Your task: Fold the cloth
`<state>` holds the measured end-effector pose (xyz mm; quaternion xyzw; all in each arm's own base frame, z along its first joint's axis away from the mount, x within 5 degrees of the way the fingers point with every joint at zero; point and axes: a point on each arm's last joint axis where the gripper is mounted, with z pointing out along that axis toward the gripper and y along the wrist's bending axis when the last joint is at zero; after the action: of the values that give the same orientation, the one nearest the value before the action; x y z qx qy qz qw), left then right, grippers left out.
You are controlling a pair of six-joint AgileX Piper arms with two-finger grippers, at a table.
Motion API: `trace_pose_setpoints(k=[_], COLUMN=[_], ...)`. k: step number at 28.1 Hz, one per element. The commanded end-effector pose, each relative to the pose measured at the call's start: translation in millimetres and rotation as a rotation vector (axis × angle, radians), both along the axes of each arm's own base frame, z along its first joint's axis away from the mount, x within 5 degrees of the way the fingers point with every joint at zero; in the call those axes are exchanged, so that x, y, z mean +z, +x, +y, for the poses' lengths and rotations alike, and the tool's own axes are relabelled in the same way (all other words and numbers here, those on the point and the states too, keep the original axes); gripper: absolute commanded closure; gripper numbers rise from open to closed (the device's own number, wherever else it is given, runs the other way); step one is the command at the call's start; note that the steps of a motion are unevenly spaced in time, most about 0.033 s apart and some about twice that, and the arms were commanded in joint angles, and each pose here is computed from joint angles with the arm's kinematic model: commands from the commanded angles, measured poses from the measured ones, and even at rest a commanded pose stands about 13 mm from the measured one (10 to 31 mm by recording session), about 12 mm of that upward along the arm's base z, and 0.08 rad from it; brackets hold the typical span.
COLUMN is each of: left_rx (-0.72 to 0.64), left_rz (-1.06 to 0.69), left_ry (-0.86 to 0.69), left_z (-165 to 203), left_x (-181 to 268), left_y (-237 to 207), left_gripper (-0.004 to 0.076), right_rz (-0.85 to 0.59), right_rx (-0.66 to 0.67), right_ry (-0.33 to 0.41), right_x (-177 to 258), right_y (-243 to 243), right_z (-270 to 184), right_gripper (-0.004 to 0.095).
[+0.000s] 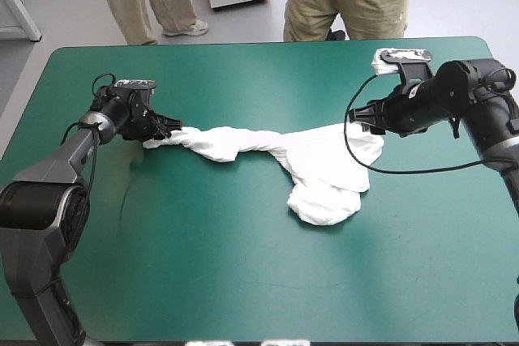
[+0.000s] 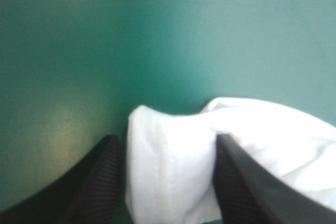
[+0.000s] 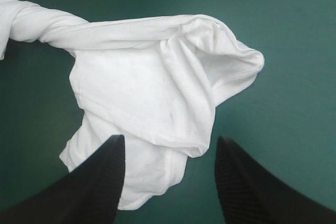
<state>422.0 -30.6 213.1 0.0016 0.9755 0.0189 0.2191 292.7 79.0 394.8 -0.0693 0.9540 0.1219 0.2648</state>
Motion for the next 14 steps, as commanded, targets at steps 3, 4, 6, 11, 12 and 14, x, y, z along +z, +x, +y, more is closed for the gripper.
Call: trace_pose_setpoints(k=[3,4,6,11,12,14], left_rx=[-0.003,-0.006,-0.006,-0.005,-0.005,-0.004], left_rz=[0.032,0.03,0.03,0.032,0.032,0.03], left_ry=[0.02,0.021,0.021,0.02,0.02,0.019], left_z=[2,2,2,2,2,2], left_x=[9,9,9,9,9,9], left_y=[-4,-3,-3,-4,-4,-3], left_gripper=[0.0731,0.0728,0.0728,0.0731,0.0731,0.0731], right_rz=[-0.07,-0.044,-0.006,-0.007,-0.007,-0.003], right_rx=[0.035,0.077,0.148,0.341,0.374,0.402], right_ry=[0.014,-0.019,-0.078,-0.171,-0.191,-0.244], right_x=[20,18,13,1,-2,-13], right_y=[-11,-15,-26,-54,-59,-66], right_z=[1,6,24,74,82,92], right_gripper=[0.0422,0.0422,0.0422,0.0421,0.042,0.0408])
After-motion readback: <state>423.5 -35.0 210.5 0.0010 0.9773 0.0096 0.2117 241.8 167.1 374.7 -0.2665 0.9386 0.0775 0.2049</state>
